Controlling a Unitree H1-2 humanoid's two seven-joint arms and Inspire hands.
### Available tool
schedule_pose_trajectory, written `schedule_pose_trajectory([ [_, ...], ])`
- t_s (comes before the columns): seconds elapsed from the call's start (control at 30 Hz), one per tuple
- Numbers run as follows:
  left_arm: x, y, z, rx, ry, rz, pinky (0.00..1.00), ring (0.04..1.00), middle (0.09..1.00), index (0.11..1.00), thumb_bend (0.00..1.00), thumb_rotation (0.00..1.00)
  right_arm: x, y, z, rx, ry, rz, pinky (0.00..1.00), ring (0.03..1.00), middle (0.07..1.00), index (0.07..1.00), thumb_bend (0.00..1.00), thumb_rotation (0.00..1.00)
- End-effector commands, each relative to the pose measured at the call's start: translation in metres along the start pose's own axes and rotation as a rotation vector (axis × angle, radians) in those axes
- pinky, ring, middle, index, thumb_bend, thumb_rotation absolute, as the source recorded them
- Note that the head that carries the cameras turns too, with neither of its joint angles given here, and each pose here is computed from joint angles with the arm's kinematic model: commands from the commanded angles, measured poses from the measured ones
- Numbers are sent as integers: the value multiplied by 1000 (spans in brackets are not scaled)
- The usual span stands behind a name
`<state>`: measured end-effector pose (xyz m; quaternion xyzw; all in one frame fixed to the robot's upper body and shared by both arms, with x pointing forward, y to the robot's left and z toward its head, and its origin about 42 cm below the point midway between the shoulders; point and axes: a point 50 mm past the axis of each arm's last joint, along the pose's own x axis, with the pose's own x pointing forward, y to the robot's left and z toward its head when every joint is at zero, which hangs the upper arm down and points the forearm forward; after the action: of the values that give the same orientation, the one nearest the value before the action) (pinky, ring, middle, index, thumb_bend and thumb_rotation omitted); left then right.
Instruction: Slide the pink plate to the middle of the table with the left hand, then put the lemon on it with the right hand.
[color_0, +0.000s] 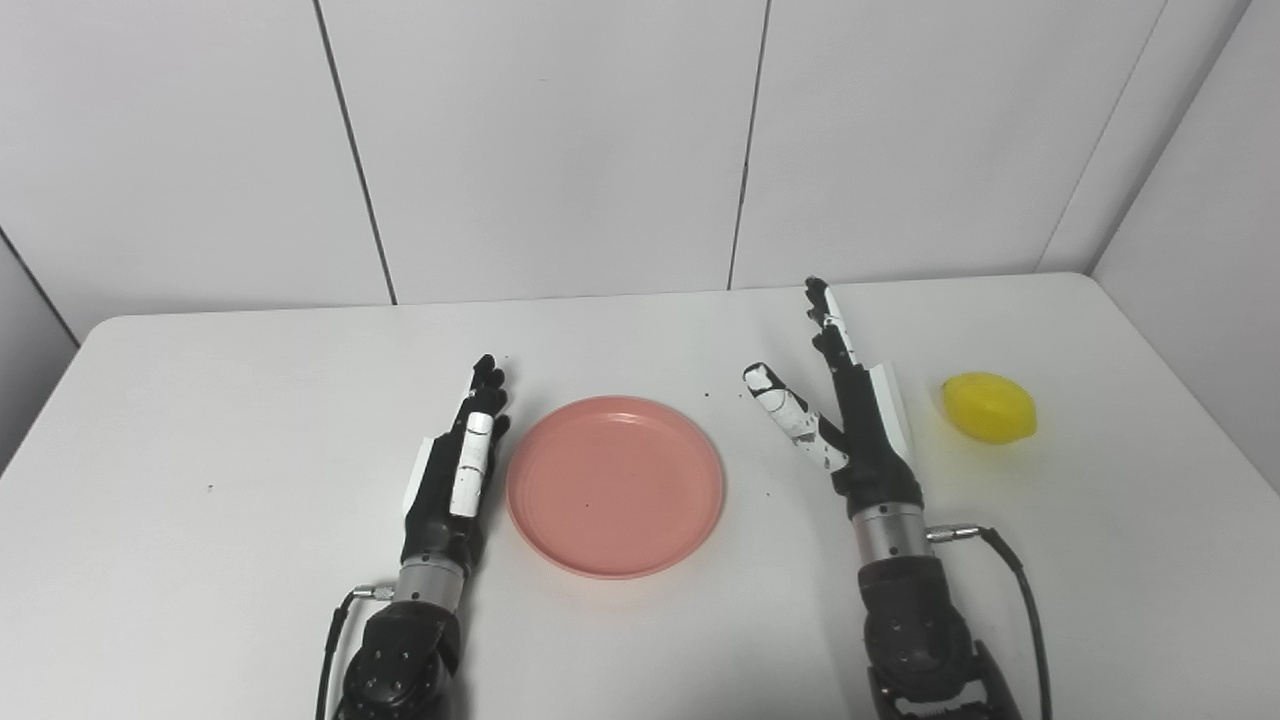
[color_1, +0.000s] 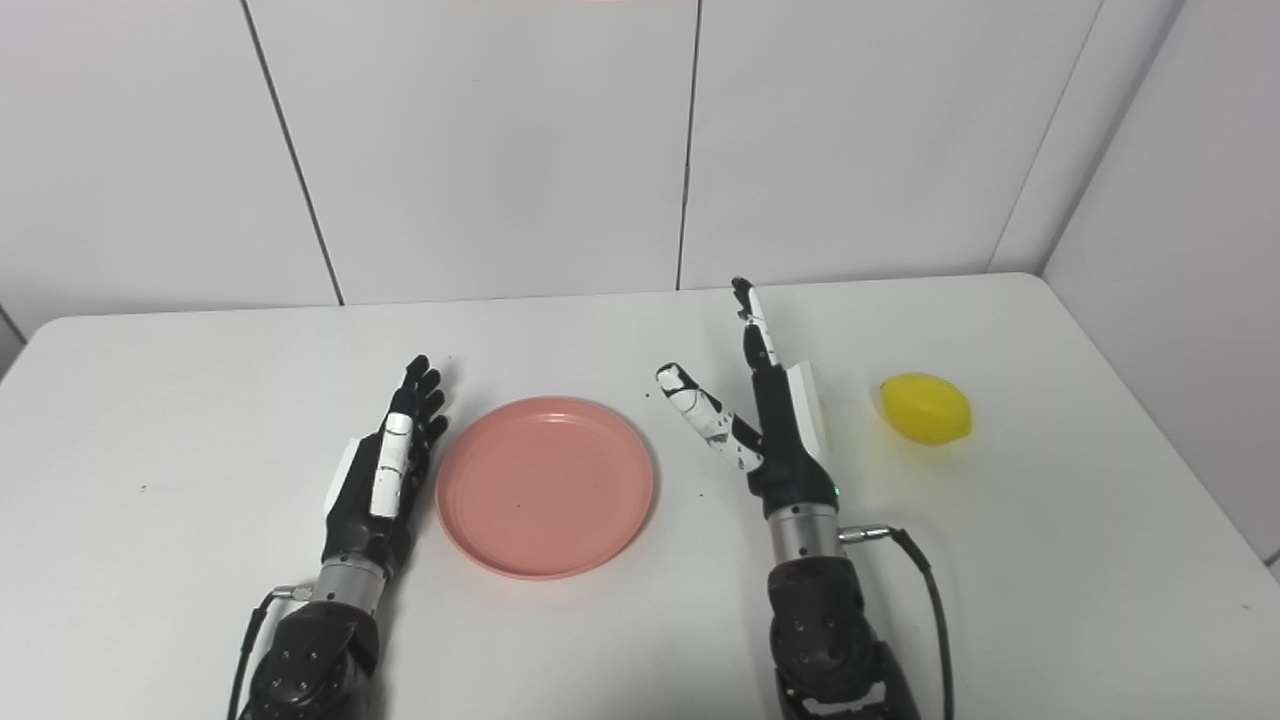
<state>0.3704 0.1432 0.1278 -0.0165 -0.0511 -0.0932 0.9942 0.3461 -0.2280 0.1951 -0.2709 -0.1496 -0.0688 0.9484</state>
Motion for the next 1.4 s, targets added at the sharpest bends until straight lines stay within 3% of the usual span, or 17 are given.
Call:
schedule_pose_trajectory([
  [0.0,7,1,7,11,-47,-5,1000,1000,1000,1000,658,1000,10,-16,15,-30,-29,-36,890,931,943,942,716,707],
  [0.07,6,0,6,10,-48,-3,1000,1000,1000,1000,653,1000,10,-25,11,-61,-9,-53,873,922,938,928,733,644],
  [0.47,2,-1,2,-9,-88,-13,1000,1000,1000,1000,689,1000,8,-78,-7,-164,72,-155,842,911,939,941,743,557],
  [0.93,6,13,-4,-47,-89,-53,1000,1000,1000,1000,694,1000,16,-108,-15,-313,187,-209,782,887,926,929,811,429],
  [1.37,5,18,-2,-106,-86,-77,1000,1000,1000,1000,717,1000,22,-122,-23,-395,288,-189,773,898,927,932,842,355],
])
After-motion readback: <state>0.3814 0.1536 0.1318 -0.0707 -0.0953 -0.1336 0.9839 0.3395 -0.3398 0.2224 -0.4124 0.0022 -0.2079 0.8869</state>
